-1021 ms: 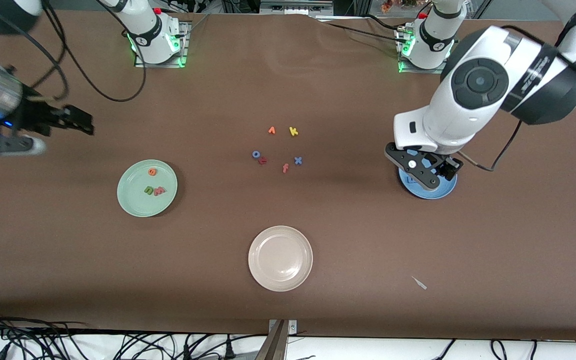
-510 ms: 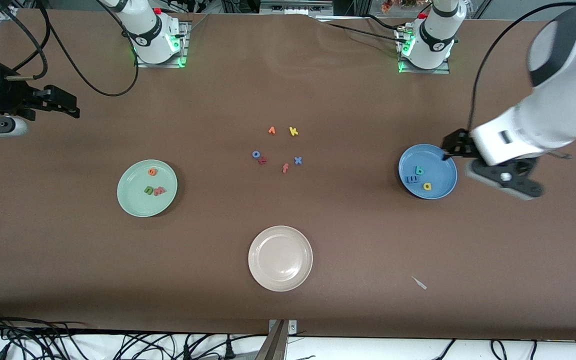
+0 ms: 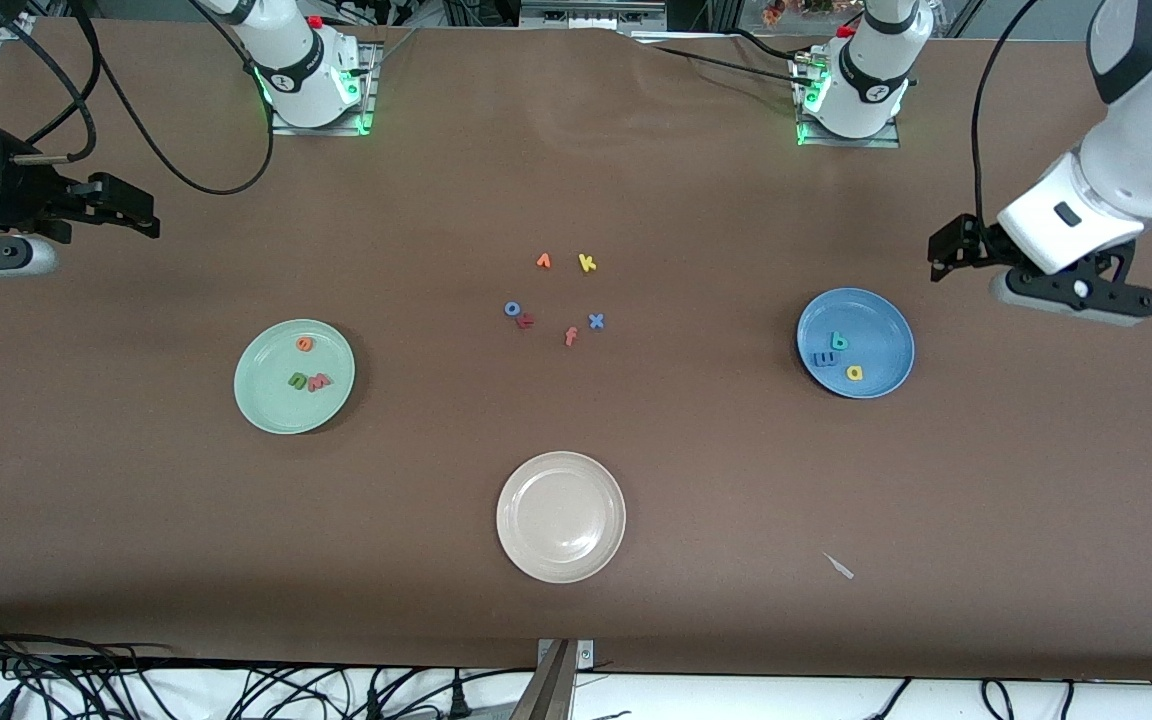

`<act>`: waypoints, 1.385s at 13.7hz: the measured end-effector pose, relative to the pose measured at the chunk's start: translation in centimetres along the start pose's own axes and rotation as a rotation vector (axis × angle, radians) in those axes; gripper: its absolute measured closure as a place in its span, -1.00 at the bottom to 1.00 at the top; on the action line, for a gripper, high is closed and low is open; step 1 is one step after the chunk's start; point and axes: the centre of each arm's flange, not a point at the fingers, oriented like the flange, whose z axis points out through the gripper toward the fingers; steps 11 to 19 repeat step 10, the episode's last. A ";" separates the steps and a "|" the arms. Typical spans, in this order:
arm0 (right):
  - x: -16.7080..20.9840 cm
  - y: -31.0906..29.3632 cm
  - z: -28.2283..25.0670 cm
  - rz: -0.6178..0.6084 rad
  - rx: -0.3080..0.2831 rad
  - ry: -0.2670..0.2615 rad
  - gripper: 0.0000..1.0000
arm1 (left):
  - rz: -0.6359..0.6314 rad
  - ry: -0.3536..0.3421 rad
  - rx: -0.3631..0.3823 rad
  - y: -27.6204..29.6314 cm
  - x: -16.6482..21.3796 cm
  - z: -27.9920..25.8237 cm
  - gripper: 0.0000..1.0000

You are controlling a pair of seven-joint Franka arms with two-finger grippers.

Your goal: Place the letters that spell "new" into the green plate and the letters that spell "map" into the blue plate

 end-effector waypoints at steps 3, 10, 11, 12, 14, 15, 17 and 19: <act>0.0 0.0 0.0 0.000 0.000 0.001 -1.00 | -0.079 0.000 0.005 0.2 -1.1 -0.1 -1.00; 0.1 1.2 0.1 0.022 0.001 -0.001 -1.00 | -0.109 -0.028 -0.003 -0.2 -1.4 0.3 -1.00; 0.1 1.2 0.1 0.022 0.001 -0.001 -1.00 | -0.109 -0.028 -0.003 -0.2 -1.4 0.3 -1.00; 0.1 1.2 0.1 0.022 0.001 -0.001 -1.00 | -0.109 -0.028 -0.003 -0.2 -1.4 0.3 -1.00; 0.1 1.2 0.1 0.022 0.001 -0.001 -1.00 | -0.109 -0.028 -0.003 -0.2 -1.4 0.3 -1.00; 0.1 1.2 0.1 0.022 0.001 -0.001 -1.00 | -0.109 -0.028 -0.003 -0.2 -1.4 0.3 -1.00; 0.1 1.2 0.1 0.022 0.001 -0.001 -1.00 | -0.109 -0.028 -0.003 -0.2 -1.4 0.3 -1.00; 0.1 1.2 0.1 0.022 0.001 -0.001 -1.00 | -0.109 -0.028 -0.003 -0.2 -1.4 0.3 -1.00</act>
